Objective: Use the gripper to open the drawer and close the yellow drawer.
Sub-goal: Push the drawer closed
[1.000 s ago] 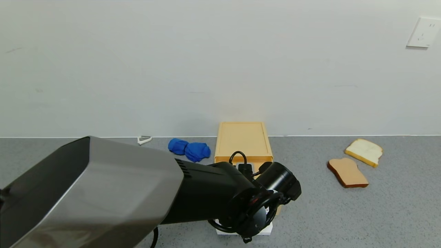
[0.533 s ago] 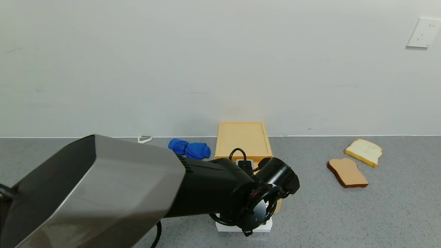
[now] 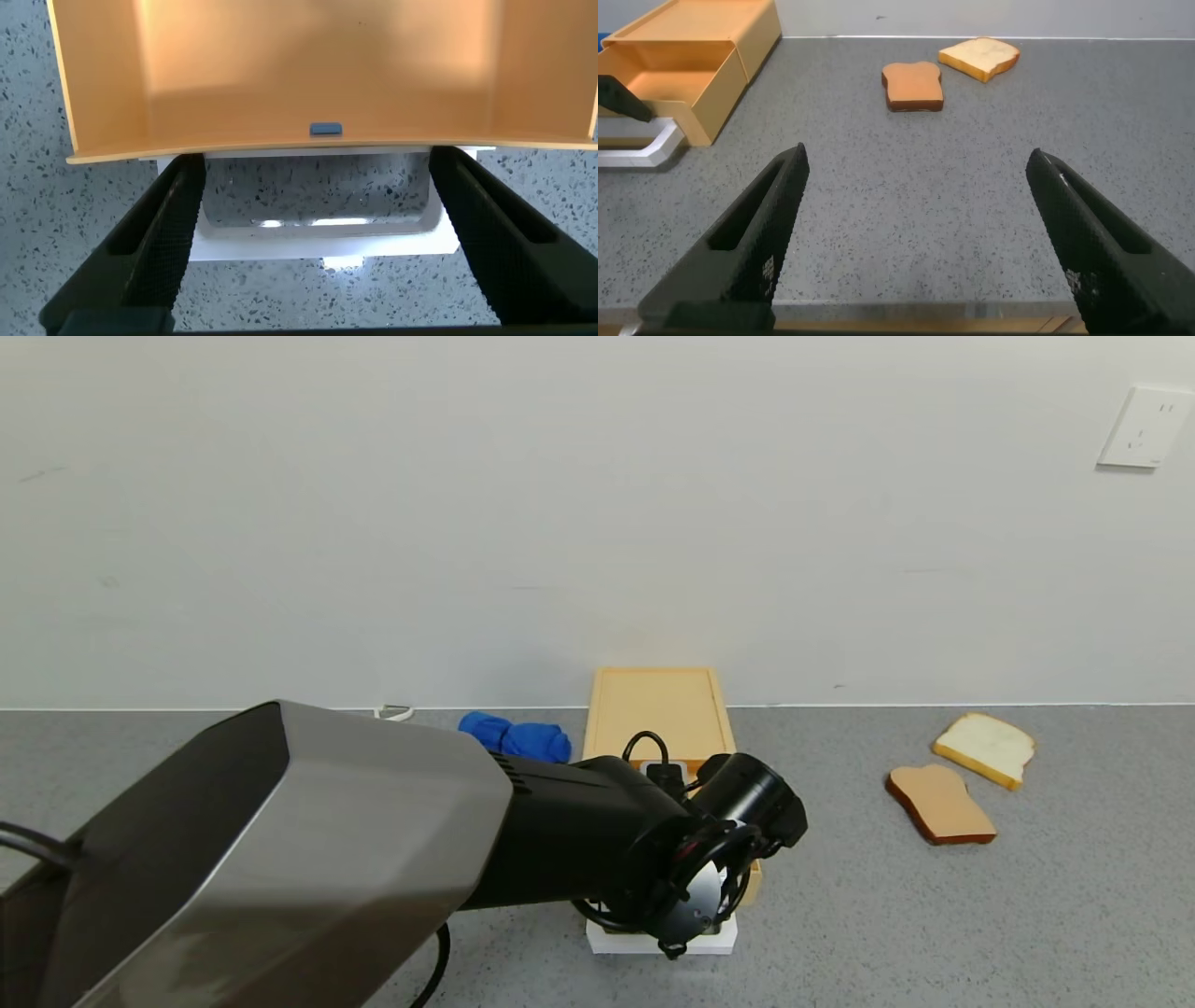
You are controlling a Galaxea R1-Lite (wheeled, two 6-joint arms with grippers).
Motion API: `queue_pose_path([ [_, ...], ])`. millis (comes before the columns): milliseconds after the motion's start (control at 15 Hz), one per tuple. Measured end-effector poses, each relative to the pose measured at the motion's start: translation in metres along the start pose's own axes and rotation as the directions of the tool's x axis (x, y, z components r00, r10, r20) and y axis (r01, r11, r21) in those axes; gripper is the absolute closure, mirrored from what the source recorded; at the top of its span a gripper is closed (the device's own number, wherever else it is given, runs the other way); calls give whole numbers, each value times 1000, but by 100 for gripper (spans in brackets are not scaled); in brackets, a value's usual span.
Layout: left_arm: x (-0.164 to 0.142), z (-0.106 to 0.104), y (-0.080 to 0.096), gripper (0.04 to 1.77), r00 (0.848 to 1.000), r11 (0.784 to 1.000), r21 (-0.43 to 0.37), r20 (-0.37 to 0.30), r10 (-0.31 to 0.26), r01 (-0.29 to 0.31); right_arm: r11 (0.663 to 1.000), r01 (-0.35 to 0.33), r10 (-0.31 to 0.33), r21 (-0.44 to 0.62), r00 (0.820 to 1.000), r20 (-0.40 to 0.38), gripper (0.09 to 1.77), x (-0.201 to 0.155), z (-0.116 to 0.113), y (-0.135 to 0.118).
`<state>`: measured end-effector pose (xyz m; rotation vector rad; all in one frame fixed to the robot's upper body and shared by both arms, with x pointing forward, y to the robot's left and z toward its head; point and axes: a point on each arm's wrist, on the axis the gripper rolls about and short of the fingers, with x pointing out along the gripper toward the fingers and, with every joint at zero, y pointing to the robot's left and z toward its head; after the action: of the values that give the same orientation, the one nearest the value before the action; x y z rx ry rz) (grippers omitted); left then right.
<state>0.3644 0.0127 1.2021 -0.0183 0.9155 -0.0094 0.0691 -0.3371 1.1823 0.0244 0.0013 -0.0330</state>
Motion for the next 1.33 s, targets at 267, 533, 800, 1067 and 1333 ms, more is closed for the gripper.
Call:
queue_pose_path([
  [267,7,7,2,9,1000,1000,-16,5,6,-6,1000,0,0,0,1000,0,15,0,0,0],
  [533,13,14,3,9,1000,1000,-19,10,9,-9,1000,1,-1,0,1000,0,15,0,0,0],
  [800,16,18,3,9,1000,1000,-18,18,10,-9,1000,0,0,0,1000,0,15,0,0,0],
  [1067,19,33,1,9,997,998,-56,71,-8,12,1000,0,0,0,1000,0,14,0,0,0],
  [1333,18,33,0,9,998,999,-45,65,-9,12,1000,1,-1,0,1000,0,15,0,0,0],
])
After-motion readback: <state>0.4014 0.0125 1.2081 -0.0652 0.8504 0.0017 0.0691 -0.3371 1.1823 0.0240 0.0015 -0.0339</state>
